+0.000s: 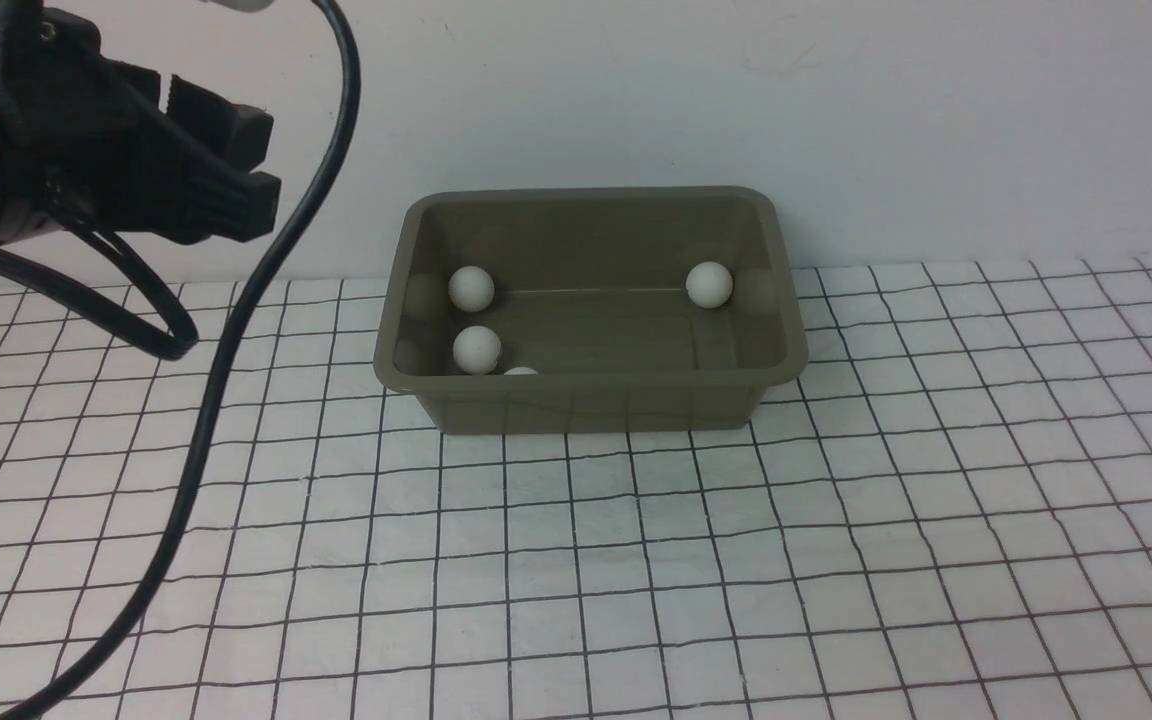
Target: Put the table tennis balls into the box on the white checkered tablecloth.
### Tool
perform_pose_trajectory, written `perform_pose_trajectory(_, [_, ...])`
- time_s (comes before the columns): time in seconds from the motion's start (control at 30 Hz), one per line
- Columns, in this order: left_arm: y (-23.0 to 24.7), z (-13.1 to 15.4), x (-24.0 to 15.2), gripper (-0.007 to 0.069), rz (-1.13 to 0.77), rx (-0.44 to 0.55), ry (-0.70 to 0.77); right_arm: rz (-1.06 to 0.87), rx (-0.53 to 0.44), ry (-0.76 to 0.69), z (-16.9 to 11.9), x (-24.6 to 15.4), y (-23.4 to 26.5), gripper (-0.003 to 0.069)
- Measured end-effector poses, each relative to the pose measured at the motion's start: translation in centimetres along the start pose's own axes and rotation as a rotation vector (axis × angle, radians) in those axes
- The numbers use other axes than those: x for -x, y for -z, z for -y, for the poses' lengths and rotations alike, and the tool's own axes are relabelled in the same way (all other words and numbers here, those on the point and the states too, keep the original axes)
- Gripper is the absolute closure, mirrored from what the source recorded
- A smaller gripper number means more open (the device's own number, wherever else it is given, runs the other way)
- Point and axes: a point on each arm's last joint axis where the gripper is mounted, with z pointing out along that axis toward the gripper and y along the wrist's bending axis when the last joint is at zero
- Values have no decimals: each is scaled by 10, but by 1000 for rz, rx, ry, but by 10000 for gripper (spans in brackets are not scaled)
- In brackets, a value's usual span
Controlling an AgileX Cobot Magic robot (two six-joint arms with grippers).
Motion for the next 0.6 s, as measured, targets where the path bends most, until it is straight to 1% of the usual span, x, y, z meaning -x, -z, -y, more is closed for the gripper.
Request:
perform_pose_trajectory(0.13, [1, 0, 1, 220, 10, -2, 1, 23, 7, -28, -1, 1, 2, 111])
perform_pose_trajectory(0.27, [1, 0, 2, 220, 21, -3, 1, 22, 15, -87, -1, 1, 2, 111])
perform_pose_trajectory(0.43, [1, 0, 2, 220, 24, -4, 1, 21, -111, -143, 5, 0, 2, 111])
perform_pose_trajectory(0.6, [1, 0, 2, 220, 24, -5, 1, 14, -173, -93, 9, 0, 3, 111])
